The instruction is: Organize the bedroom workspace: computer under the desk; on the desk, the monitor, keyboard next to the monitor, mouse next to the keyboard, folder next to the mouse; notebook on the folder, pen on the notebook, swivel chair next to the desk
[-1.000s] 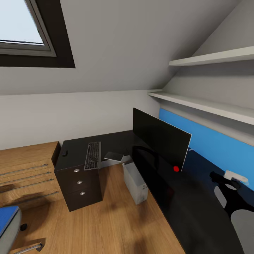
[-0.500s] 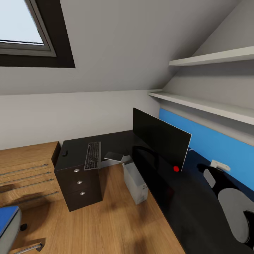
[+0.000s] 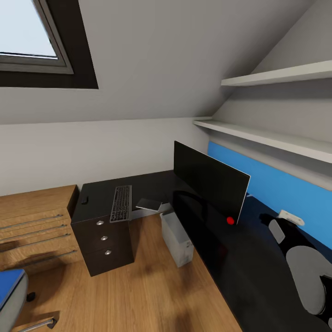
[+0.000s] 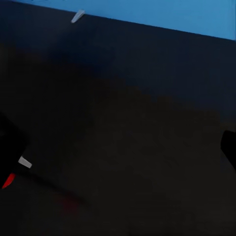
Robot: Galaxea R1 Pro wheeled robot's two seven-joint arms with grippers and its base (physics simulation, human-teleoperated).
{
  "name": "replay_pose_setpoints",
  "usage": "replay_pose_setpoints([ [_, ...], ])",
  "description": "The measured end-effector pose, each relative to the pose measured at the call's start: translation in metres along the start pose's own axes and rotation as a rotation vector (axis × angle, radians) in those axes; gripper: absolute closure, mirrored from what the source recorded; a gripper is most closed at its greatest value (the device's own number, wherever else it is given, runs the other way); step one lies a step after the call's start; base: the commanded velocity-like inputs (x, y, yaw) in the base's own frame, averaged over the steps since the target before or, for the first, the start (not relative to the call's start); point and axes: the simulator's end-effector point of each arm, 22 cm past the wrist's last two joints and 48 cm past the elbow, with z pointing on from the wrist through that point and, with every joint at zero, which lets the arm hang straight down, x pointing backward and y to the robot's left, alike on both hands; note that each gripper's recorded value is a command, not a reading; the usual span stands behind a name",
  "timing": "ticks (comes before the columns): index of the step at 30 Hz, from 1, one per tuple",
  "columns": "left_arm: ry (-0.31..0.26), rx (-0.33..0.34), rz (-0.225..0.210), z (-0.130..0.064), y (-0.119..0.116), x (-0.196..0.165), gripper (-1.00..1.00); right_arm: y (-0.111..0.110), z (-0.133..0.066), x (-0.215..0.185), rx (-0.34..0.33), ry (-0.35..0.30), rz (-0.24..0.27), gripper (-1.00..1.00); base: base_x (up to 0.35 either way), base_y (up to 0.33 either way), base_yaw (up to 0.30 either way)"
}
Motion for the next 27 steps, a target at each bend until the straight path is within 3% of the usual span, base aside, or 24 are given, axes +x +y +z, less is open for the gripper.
replay_pose_setpoints([
  [18, 0.000, -0.001, -0.001, 0.000, 0.000, 0.000, -1.00, -0.017, 0.002, -0.007, 0.020, -0.008, 0.047, -1.00, 0.000, 0.000, 0.000],
  [27, 0.000, -0.001, -0.001, 0.000, 0.001, 0.000, -1.00, -0.030, 0.004, -0.023, 0.033, -0.058, 0.049, -1.00, 0.078, 0.000, 0.000],
])
